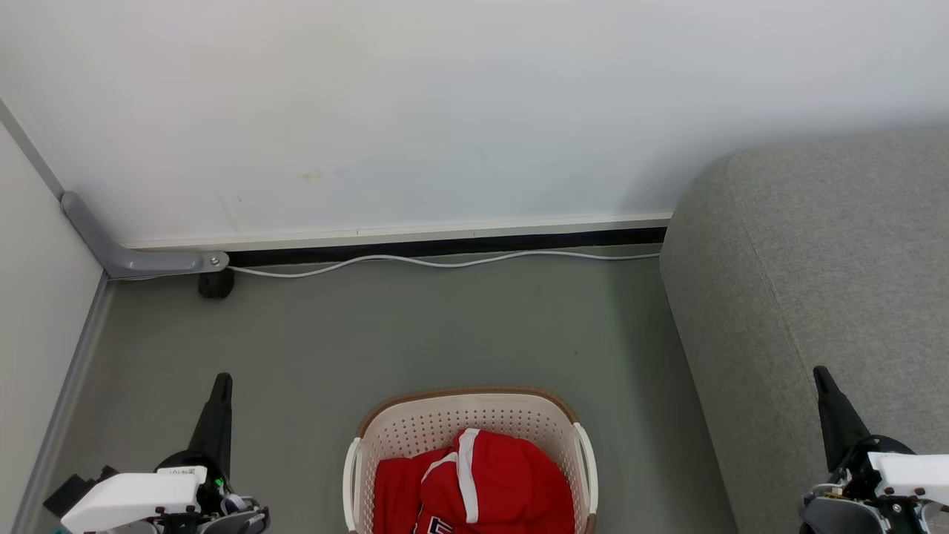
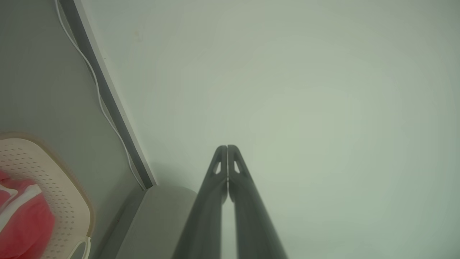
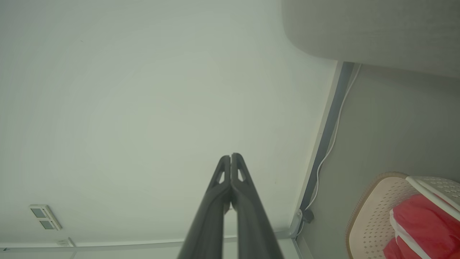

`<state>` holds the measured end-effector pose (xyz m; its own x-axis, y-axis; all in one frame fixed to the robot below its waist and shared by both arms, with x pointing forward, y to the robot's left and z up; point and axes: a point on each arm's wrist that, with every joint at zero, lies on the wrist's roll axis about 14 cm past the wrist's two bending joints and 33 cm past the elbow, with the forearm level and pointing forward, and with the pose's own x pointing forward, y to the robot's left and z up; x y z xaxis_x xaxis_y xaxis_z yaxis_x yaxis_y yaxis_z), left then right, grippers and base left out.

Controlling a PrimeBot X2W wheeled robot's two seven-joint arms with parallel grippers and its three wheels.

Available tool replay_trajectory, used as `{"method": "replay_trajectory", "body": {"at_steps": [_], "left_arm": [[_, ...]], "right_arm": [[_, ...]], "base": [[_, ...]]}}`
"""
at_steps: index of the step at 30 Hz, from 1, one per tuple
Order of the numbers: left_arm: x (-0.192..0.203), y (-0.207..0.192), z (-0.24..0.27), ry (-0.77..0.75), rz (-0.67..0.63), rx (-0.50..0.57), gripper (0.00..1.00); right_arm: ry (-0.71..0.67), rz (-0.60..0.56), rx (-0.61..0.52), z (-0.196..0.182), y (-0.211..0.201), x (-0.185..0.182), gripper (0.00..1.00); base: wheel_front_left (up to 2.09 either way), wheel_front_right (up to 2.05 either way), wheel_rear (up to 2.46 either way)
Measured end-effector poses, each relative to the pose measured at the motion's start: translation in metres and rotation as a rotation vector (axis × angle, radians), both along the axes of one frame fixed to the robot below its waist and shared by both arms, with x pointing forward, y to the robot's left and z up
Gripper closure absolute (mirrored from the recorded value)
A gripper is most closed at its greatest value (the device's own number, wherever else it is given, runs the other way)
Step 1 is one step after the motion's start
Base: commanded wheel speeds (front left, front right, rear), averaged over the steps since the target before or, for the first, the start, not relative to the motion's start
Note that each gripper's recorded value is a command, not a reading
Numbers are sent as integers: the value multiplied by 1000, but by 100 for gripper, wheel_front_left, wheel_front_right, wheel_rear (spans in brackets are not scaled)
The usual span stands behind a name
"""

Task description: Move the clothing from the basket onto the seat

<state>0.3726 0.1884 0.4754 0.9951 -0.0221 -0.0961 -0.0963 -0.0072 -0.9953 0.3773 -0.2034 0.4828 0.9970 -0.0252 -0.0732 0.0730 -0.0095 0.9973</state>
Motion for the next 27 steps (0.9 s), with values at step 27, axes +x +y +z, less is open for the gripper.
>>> {"method": "replay_trajectory", "body": {"at_steps": [27], "left_arm": [[0,0,0,0,0,0,100]], "right_arm": [[0,0,0,0,0,0,100]], "base": [[0,0,0]]}}
